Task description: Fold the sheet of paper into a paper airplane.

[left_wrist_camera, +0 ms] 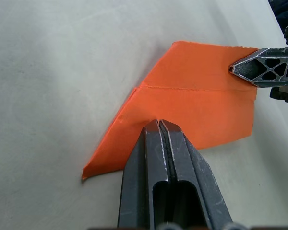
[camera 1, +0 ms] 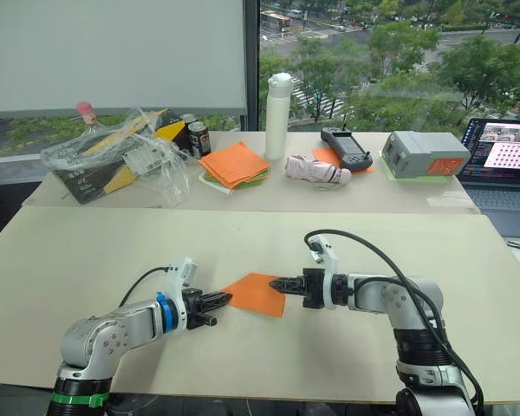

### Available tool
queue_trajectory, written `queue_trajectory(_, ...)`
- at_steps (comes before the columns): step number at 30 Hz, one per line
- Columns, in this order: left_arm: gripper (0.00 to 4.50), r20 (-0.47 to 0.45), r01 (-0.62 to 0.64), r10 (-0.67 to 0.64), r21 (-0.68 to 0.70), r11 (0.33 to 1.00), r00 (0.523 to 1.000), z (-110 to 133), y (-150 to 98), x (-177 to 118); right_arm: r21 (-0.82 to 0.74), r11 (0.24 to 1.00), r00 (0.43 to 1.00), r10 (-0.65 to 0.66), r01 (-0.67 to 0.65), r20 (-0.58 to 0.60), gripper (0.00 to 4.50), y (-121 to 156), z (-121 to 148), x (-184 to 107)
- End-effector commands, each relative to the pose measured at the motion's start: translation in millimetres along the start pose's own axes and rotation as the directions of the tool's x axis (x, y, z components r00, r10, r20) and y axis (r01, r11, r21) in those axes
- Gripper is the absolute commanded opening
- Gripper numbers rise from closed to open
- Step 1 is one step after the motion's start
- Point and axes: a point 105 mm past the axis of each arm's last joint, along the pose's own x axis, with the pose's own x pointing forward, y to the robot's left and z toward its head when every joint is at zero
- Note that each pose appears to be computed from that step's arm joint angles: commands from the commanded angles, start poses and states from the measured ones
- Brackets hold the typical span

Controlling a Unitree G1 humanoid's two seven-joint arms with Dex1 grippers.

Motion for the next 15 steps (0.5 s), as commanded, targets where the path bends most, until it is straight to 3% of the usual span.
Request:
queue_trajectory(1,0.00,-0.076,-0.023,0.020,-0.033,0.999,0.997,-19,3,1,-0.102,0.995,1.000,-0.001,0.001,0.006,0.03,4,3,-2)
queue_trajectory(7,0.00,-0.079,-0.023,0.020,-0.032,0.999,0.997,-19,3,1,-0.444,0.896,0.999,-0.022,0.031,0.026,0.03,10,4,-5)
queue_trajectory(15,0.00,-0.079,-0.022,0.020,-0.028,0.999,0.997,-18,4,1,-0.812,0.583,0.998,0.034,0.026,0.057,0.03,20,4,-8)
